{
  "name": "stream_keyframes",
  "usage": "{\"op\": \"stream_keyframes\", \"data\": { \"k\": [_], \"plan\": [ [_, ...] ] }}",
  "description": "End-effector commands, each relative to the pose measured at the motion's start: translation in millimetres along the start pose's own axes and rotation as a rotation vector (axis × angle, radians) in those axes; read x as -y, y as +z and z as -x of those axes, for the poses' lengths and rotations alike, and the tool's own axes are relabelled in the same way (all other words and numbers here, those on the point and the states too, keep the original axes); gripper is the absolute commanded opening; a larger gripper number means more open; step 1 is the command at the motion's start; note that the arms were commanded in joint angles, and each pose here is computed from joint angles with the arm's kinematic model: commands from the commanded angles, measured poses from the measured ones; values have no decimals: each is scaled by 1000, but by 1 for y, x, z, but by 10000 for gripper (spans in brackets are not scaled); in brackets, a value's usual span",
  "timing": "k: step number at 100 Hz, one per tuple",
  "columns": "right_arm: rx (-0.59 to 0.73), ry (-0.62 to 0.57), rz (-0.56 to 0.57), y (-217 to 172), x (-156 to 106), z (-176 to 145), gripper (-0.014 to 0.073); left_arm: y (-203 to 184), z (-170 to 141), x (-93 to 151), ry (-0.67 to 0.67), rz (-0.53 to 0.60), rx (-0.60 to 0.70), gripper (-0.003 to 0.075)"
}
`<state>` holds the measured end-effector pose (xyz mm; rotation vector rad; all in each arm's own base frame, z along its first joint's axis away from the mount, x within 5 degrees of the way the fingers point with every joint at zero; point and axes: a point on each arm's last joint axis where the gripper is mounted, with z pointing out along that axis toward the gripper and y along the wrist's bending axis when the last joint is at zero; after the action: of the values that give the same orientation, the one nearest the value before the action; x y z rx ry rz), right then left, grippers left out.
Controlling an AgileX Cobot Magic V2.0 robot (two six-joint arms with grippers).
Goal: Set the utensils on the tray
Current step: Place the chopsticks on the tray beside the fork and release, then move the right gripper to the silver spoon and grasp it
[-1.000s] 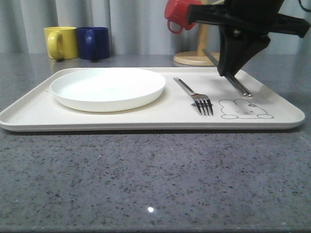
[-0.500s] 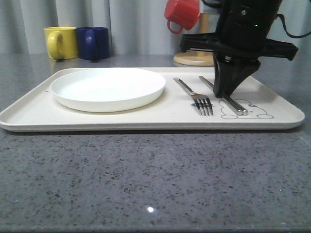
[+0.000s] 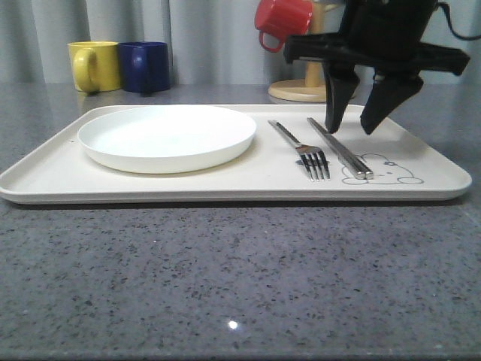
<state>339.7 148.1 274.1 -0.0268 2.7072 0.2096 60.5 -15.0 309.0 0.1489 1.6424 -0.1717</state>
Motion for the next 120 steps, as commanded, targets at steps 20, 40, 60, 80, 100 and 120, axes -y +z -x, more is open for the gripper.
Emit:
{"op": "stream_keyframes", "data": {
  "k": [20,40,60,80,100,120],
  "plan": [
    [189,-98,-119,-88,33,32,340,-1,14,-1,-16,16,92,-19],
    [130,-36,-241,-97,101,42,340,-1,14,-1,-16,16,92,-19],
    [38,43,-273,-90,167,42,340,-1,14,-1,-16,16,92,-19],
    [-16,98,-261,-73,205,41,340,-1,14,-1,-16,16,92,-19],
    [-69,104,-259,-48,218,43,340,-1,14,-1,-16,16,92,-19],
    [-107,102,-248,-29,222,43,340,-1,14,-1,-16,16,92,-19]
  ]
}}
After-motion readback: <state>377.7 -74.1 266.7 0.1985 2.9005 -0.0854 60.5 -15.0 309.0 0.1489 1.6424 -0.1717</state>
